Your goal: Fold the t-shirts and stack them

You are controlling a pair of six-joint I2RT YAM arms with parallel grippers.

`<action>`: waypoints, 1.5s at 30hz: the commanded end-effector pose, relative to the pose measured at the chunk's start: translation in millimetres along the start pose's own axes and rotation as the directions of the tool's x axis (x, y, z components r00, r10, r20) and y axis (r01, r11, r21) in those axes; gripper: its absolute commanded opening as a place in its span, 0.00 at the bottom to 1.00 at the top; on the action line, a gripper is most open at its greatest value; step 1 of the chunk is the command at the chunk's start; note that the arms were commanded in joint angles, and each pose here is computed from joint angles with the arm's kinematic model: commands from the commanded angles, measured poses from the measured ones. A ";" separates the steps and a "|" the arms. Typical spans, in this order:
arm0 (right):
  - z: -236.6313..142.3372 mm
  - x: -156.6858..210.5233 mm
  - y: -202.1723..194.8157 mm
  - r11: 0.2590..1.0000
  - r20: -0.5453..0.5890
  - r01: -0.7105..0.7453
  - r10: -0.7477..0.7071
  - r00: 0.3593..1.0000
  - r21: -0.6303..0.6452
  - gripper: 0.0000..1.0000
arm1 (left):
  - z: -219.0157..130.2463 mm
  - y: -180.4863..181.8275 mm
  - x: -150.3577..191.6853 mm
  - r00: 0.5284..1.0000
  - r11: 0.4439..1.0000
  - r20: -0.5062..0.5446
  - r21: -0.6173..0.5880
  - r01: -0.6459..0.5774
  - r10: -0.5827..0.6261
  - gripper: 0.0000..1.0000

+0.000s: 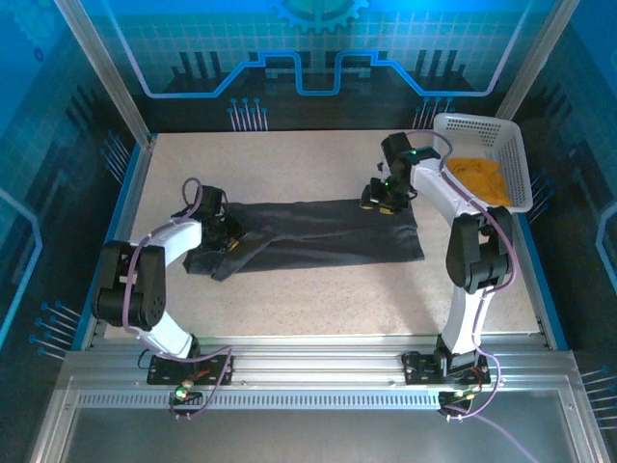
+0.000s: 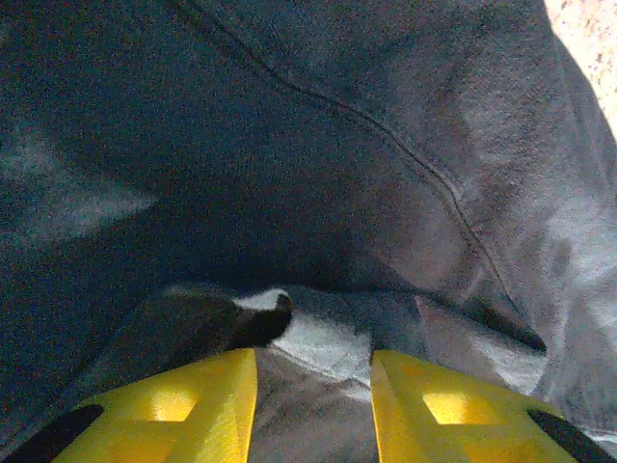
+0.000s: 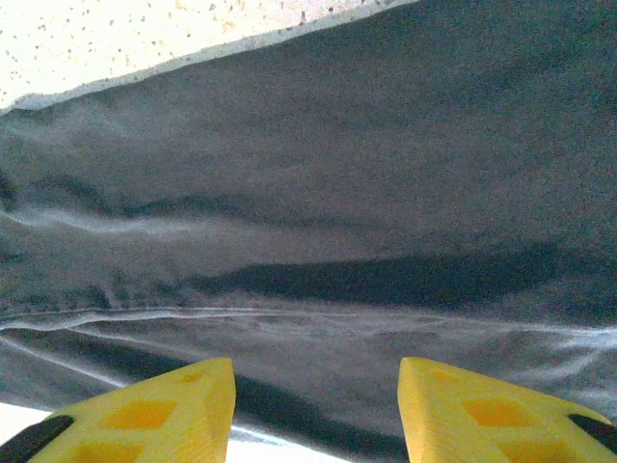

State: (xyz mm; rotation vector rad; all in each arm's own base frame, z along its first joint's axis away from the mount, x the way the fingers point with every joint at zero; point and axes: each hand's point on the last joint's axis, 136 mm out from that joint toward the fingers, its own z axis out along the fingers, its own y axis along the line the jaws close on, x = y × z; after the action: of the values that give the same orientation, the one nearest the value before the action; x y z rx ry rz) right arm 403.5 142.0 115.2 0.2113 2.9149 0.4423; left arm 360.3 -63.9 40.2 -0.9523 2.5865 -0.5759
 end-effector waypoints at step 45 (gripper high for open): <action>-10.5 17.2 25.1 0.998 0.012 0.022 -0.021 1.000 -0.055 0.49 | -18.7 -4.0 54.9 0.992 0.991 -0.056 0.089 -0.104 0.110 0.24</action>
State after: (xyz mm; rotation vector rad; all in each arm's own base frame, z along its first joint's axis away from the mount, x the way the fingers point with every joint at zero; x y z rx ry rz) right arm 390.1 159.0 123.1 0.1868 2.9008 0.4876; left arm 333.7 -90.0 54.3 -0.7275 2.5776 -0.6329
